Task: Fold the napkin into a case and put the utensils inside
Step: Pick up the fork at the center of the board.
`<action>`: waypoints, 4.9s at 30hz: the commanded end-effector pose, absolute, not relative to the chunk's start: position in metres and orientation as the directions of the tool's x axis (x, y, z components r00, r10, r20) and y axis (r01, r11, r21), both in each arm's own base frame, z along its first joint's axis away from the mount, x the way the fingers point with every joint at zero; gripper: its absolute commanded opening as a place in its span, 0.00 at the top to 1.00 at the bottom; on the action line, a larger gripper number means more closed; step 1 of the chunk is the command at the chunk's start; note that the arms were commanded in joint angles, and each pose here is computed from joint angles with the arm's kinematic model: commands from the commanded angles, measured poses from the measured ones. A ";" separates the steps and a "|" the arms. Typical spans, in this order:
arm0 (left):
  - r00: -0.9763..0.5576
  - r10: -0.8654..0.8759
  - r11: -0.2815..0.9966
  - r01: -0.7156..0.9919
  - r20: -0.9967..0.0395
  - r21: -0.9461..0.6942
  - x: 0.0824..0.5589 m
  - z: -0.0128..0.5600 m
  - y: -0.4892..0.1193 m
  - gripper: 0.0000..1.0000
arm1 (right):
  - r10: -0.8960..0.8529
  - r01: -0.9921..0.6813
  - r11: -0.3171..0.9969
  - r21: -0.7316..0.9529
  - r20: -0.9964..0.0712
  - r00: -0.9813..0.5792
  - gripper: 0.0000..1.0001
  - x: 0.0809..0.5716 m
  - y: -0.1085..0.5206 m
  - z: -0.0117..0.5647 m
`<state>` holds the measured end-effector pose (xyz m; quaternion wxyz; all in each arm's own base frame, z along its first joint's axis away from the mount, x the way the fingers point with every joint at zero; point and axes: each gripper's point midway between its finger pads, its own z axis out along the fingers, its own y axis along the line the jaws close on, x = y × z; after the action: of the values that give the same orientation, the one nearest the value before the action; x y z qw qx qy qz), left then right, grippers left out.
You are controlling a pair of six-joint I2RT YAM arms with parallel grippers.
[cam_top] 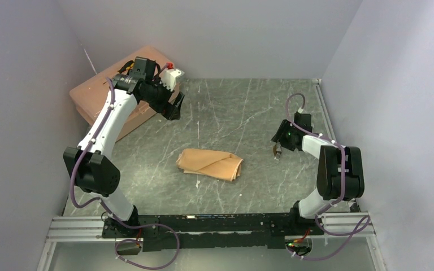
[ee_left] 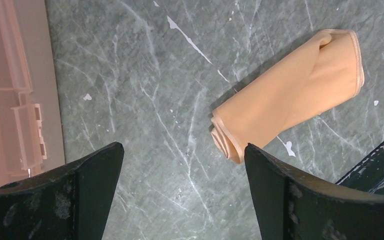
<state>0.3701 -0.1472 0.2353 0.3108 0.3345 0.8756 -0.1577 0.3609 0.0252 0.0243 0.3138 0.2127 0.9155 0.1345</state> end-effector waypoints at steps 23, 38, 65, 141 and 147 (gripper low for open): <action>-0.604 0.443 0.703 0.693 -0.663 -0.162 0.369 0.240 -0.164 0.04 | 0.315 0.171 0.938 0.301 -0.533 -0.785 0.97 0.339 0.072 0.072; -0.488 0.469 0.481 0.840 -0.736 -0.251 0.344 0.241 -0.199 0.04 | -0.001 -0.364 0.836 0.410 -0.664 -0.748 1.00 0.324 0.181 0.164; -0.084 0.522 -0.080 0.986 -0.849 -0.147 0.229 0.267 -0.200 0.28 | -0.396 -0.917 0.268 0.297 -0.833 -0.385 1.00 0.228 0.351 0.273; 0.769 0.437 -0.221 -0.411 0.467 0.884 0.270 0.330 -0.207 0.93 | 0.341 -0.305 0.157 0.939 -0.342 -0.876 0.97 0.278 0.297 0.331; 0.753 0.455 -0.223 -0.420 0.475 0.879 0.276 0.329 -0.206 0.97 | 0.349 -0.295 0.163 0.942 -0.335 -0.875 0.55 0.272 0.287 0.328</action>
<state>0.2676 -0.2098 0.3340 0.6351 0.6954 0.0043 0.3363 0.2802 0.2960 0.3043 0.2239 0.0365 0.7400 0.6332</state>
